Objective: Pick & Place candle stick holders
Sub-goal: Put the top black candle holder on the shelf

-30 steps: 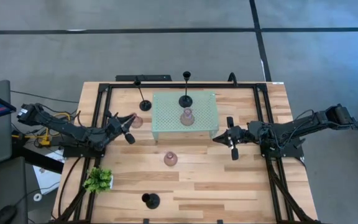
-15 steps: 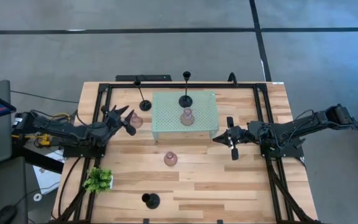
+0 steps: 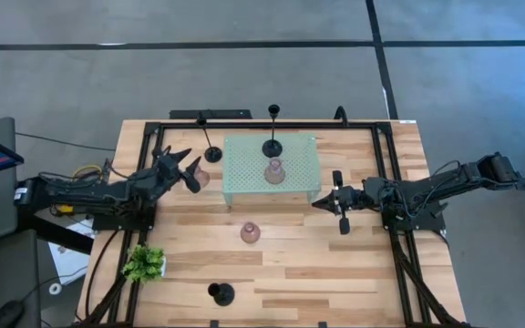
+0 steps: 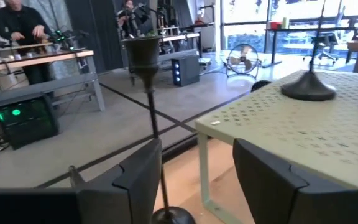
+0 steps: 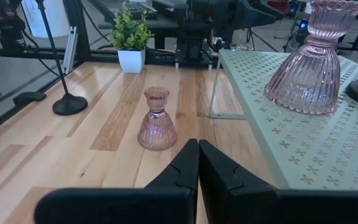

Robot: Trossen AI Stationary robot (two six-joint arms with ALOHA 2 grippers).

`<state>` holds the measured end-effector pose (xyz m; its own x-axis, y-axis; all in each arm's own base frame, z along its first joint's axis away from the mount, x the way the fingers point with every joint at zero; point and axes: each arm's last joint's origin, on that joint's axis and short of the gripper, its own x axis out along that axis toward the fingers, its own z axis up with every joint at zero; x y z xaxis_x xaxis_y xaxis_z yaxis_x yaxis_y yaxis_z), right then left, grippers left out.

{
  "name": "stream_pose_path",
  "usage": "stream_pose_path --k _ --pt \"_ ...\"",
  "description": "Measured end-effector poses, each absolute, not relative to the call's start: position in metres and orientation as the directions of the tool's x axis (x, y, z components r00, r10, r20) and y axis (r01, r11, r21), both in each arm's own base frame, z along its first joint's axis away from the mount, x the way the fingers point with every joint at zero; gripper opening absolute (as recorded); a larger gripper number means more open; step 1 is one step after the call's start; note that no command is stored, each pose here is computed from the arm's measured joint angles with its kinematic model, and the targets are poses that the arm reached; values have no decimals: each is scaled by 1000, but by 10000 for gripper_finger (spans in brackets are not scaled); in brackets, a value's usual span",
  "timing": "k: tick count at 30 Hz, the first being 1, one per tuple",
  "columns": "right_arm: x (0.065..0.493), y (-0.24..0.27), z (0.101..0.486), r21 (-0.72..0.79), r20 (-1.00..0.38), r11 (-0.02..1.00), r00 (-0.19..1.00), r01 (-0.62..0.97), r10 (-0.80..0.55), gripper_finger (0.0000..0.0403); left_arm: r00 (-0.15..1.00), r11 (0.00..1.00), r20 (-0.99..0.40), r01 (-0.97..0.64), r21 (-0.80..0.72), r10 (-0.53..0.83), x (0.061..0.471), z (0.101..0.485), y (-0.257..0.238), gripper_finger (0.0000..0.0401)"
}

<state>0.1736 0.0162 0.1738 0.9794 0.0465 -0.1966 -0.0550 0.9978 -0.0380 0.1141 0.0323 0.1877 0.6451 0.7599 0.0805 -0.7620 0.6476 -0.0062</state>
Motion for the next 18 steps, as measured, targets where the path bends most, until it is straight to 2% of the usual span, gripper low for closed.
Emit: stream_pose_path --k 10,18 --pt "174 16 174 -37 -197 998 979 -55 47 1 588 592 88 -805 -33 804 118 186 52 211" --pt "174 16 174 -36 -197 998 979 -55 47 1 624 628 98 -778 -21 775 129 182 66 214"
